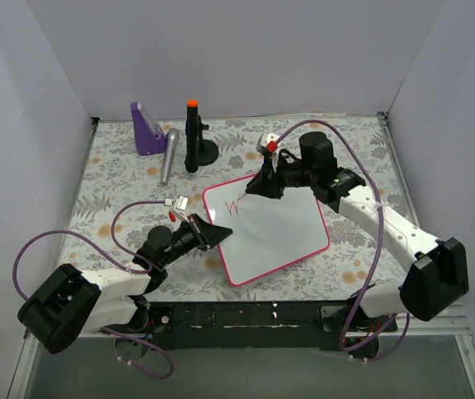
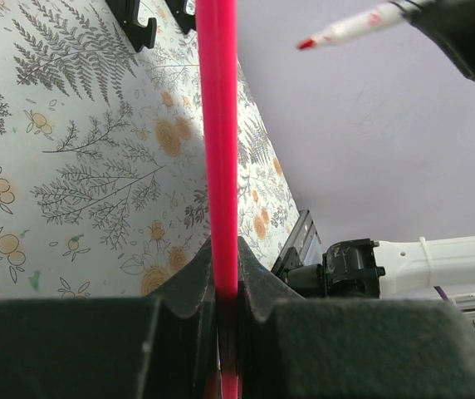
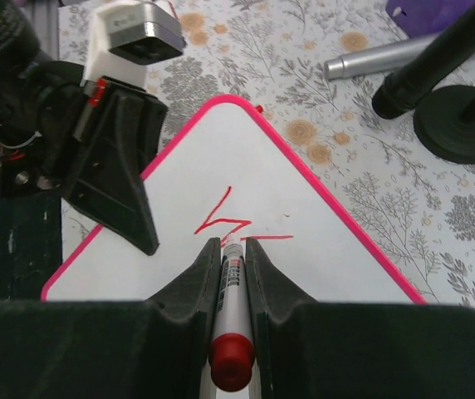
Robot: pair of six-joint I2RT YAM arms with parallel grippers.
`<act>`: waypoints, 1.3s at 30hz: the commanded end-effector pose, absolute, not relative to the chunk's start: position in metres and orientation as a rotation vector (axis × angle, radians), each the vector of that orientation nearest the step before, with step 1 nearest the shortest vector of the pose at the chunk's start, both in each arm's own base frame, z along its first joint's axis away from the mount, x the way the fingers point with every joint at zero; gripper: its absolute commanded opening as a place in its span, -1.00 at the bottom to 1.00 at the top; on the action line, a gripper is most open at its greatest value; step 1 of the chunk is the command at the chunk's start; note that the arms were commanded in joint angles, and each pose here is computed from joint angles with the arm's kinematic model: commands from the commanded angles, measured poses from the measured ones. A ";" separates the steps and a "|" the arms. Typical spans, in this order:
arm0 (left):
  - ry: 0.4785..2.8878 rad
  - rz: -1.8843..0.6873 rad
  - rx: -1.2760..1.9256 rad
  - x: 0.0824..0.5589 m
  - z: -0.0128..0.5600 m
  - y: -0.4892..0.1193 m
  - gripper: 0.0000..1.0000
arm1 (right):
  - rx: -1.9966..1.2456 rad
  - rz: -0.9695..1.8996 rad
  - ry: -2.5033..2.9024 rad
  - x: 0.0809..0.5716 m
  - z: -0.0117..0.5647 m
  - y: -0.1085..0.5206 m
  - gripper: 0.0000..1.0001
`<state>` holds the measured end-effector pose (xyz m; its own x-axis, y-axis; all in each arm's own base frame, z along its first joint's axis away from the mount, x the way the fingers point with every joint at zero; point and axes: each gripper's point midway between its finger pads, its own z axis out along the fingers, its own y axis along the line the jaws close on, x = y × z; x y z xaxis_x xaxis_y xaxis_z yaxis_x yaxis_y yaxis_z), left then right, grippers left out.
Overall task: Write a sentence on the whiteboard
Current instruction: Write on the whiteboard with the whiteboard marker without the cap.
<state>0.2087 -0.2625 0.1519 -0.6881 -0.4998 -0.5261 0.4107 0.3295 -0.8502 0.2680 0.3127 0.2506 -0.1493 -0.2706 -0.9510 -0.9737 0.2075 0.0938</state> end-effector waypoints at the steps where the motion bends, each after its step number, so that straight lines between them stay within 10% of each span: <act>1: 1.636 -1.524 -0.005 0.208 0.192 -0.265 -1.00 | -1.300 1.066 1.455 0.236 0.279 0.308 -0.97; 39: 1.632 -1.509 0.003 0.204 0.190 -0.261 -1.00 | -1.321 1.048 1.486 0.228 0.247 0.295 -0.97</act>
